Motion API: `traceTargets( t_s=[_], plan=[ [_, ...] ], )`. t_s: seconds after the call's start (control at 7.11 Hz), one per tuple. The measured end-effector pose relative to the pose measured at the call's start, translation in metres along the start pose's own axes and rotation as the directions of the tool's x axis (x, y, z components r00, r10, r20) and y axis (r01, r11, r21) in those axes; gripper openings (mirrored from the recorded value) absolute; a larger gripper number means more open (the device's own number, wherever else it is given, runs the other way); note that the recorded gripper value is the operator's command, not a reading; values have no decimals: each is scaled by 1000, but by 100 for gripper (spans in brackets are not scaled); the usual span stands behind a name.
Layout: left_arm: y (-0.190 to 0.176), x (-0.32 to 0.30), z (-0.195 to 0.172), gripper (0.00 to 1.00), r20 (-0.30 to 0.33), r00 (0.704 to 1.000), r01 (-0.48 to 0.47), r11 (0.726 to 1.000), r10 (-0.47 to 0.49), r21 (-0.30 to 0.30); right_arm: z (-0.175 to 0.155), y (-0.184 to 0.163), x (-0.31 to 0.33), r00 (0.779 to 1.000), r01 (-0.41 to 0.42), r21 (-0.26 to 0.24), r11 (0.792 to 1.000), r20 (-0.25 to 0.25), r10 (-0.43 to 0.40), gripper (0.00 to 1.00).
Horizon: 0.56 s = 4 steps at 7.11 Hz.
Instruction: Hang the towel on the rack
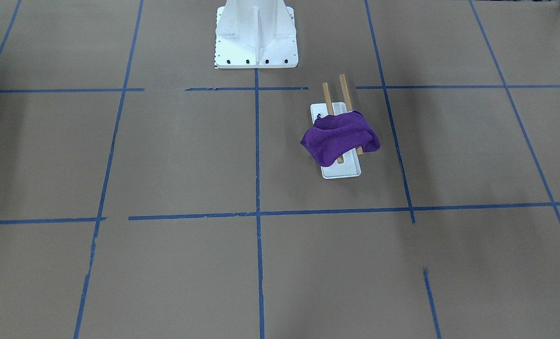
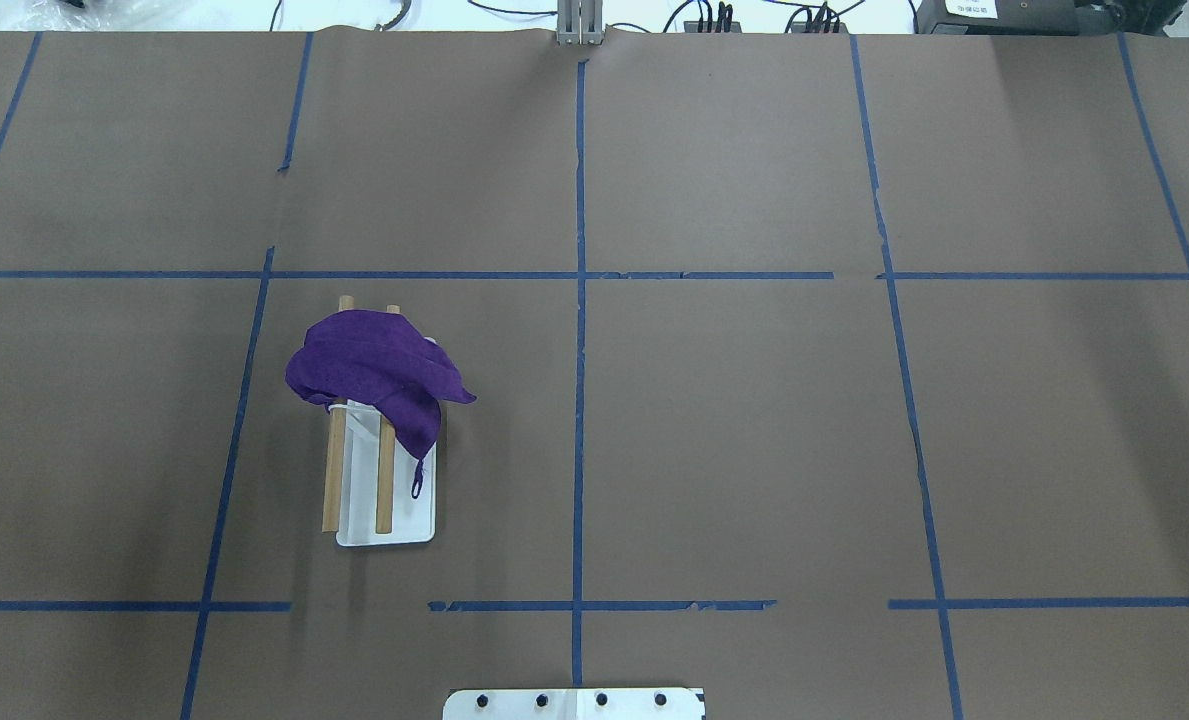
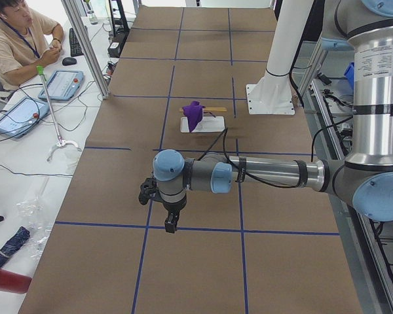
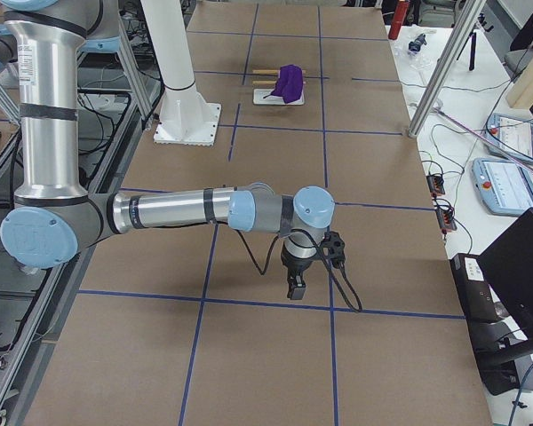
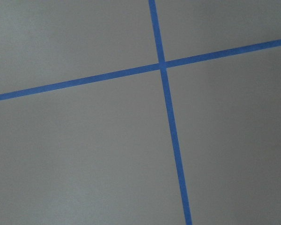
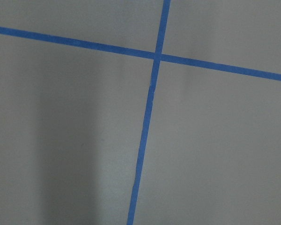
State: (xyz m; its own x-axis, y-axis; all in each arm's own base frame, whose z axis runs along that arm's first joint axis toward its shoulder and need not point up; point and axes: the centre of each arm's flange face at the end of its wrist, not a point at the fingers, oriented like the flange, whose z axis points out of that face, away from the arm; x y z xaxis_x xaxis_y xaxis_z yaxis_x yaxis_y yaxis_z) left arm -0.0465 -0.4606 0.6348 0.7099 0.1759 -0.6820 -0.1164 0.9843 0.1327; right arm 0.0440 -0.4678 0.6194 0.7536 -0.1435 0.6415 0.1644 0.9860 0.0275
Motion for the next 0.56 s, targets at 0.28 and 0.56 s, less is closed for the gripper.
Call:
traceTargets(
  t_s=[0.28, 0.56],
  plan=[
    [1, 0, -3, 100, -17, 1000, 3, 1000, -3, 9, -1, 0, 1, 1000, -3, 2, 1000, 0, 3, 100],
    [6, -2, -3, 100, -17, 1000, 6, 1000, -6, 9, -2, 0, 1, 1000, -8, 4, 1000, -1, 8, 100]
  ],
)
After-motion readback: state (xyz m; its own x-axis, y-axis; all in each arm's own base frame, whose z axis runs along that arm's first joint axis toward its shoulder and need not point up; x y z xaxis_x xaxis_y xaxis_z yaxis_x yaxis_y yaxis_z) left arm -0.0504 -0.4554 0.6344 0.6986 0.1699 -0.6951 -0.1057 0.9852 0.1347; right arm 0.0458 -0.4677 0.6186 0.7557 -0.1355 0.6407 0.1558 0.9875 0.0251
